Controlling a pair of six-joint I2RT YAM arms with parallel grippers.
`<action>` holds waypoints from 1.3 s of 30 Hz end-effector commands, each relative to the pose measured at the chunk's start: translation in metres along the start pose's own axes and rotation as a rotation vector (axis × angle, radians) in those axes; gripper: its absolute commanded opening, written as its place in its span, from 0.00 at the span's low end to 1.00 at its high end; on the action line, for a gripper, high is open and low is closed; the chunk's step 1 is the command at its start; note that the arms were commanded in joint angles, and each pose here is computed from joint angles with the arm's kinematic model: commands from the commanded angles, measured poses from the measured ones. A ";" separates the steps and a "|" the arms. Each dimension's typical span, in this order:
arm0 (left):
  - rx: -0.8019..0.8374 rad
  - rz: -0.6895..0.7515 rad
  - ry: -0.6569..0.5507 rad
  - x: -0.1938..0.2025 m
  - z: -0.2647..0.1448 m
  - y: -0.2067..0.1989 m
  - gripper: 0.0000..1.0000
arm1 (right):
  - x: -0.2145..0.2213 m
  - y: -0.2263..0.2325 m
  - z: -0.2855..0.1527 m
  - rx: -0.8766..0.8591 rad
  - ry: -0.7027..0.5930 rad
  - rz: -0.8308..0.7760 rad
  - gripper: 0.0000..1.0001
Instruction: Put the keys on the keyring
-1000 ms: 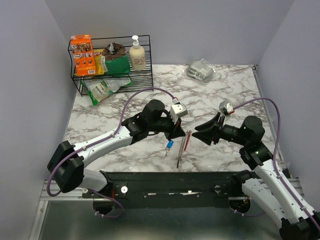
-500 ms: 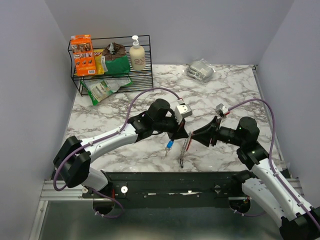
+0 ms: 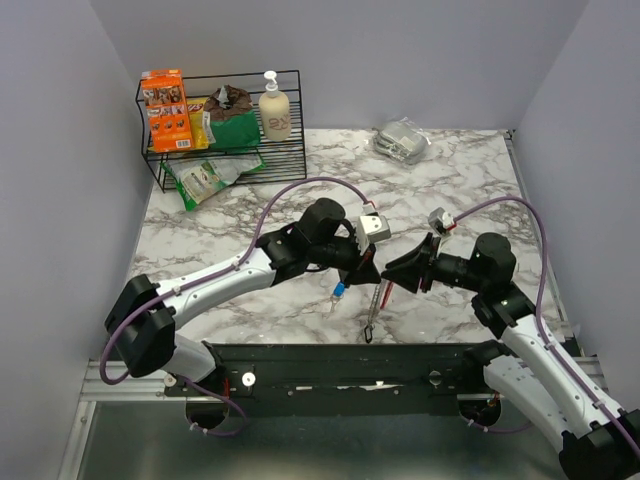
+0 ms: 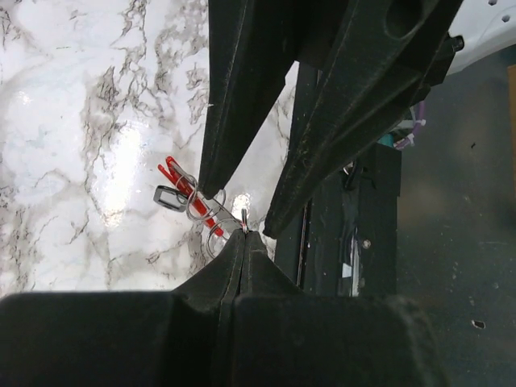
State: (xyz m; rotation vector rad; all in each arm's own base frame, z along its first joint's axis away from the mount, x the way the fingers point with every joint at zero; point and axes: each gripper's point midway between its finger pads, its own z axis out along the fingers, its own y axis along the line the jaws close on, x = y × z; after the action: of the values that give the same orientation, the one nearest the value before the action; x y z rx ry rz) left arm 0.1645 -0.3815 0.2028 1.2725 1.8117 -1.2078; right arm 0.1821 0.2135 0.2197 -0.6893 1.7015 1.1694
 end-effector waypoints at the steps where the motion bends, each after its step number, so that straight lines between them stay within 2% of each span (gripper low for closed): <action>1: 0.030 0.070 -0.068 -0.027 -0.015 -0.018 0.00 | 0.003 0.006 -0.002 -0.040 -0.008 -0.028 0.41; 4: 0.031 0.073 -0.071 -0.028 -0.018 -0.020 0.00 | 0.004 0.013 -0.003 -0.079 -0.005 -0.030 0.42; 7: 0.034 0.081 -0.076 -0.030 -0.020 -0.022 0.00 | 0.006 0.018 -0.002 -0.115 0.003 -0.027 0.49; 11: 0.035 0.085 -0.081 -0.032 -0.022 -0.024 0.00 | 0.007 0.020 -0.002 -0.135 0.008 -0.026 0.50; 14: 0.035 0.087 -0.086 -0.033 -0.023 -0.025 0.00 | 0.008 0.021 -0.002 -0.139 0.009 -0.027 0.45; 17: 0.030 0.086 -0.098 -0.036 -0.025 -0.026 0.00 | 0.009 0.023 -0.002 -0.154 0.012 -0.025 0.37; 18: 0.031 0.091 -0.110 -0.038 -0.027 -0.027 0.00 | 0.009 0.024 -0.002 -0.163 0.015 -0.024 0.31; 20: 0.023 0.093 -0.127 -0.042 -0.029 -0.028 0.00 | 0.010 0.025 -0.001 -0.175 0.017 -0.024 0.28; 25: 0.017 0.101 -0.148 -0.047 -0.033 -0.030 0.00 | 0.009 0.029 -0.001 -0.197 0.024 -0.024 0.13; 26: 0.021 0.101 -0.147 -0.047 -0.033 -0.031 0.00 | 0.009 0.030 -0.001 -0.200 0.024 -0.025 0.09; 27: 0.023 0.098 -0.145 -0.046 -0.033 -0.031 0.00 | 0.009 0.030 -0.001 -0.198 0.021 -0.027 0.00; 31: 0.020 0.094 -0.144 -0.045 -0.033 -0.030 0.01 | 0.005 0.030 -0.001 -0.193 0.013 -0.031 0.01; 35: -0.053 0.073 -0.164 -0.048 -0.037 -0.020 0.12 | 0.001 0.031 -0.001 -0.192 0.007 -0.035 0.00; 36: -0.072 0.068 -0.169 -0.046 -0.037 -0.017 0.18 | 0.000 0.031 -0.001 -0.191 0.004 -0.036 0.01; 37: -0.122 0.068 -0.193 -0.051 -0.043 -0.011 0.30 | 0.000 0.032 -0.002 -0.192 0.005 -0.035 0.00; 39: -0.143 0.058 -0.230 -0.058 -0.049 -0.010 0.39 | -0.001 0.033 -0.002 -0.194 0.001 -0.038 0.01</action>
State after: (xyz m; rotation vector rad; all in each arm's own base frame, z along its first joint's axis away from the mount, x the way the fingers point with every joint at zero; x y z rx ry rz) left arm 0.1615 -0.3662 0.2421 1.1940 1.7317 -1.1790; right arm 0.1597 0.2233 0.2266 -0.8198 1.5998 1.2997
